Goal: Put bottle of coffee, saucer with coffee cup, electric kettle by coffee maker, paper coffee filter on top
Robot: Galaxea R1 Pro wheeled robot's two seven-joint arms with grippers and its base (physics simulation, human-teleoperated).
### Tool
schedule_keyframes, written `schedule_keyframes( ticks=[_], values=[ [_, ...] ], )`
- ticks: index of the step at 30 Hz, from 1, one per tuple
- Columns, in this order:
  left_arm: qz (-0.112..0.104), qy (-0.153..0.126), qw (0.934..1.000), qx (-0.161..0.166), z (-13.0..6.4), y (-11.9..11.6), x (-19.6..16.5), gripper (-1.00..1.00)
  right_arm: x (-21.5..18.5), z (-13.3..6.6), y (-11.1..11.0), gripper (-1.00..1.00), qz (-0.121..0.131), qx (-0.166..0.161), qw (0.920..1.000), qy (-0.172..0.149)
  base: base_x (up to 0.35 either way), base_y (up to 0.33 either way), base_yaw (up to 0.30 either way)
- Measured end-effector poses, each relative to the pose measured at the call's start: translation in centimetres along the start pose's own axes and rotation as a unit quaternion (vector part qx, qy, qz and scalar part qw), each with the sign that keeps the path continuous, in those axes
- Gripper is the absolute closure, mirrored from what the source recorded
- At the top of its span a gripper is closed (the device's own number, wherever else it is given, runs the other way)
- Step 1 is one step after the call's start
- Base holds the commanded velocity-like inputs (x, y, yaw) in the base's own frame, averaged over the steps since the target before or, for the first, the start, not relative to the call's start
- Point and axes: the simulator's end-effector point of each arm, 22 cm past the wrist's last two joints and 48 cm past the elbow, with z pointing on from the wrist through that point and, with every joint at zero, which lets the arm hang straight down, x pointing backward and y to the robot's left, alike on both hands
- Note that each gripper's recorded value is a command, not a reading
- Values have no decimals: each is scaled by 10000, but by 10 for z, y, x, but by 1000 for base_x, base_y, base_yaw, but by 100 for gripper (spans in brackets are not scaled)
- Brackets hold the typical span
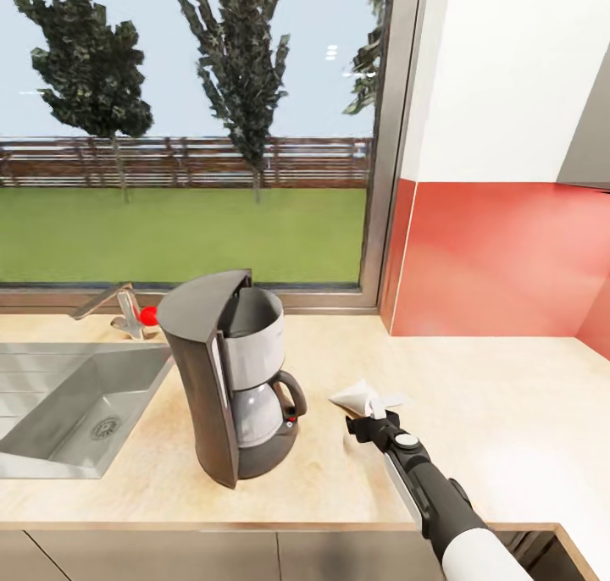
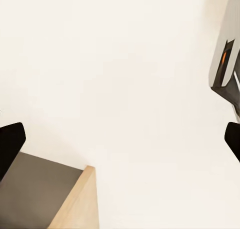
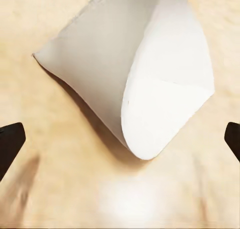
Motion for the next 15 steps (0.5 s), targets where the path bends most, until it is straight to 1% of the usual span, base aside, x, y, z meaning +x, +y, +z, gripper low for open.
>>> schedule_keyframes(
  ticks=[6,15],
  values=[
    [6,6,10000,13,0,-2,1,-100,-2,0,0,-100,1,0,10000,-16,106,83,0],
    [23,52,10000,12,0,-2,8,-100,-8,-1,0,-100,11,-2,10000,-80,14,7,0]
  ],
)
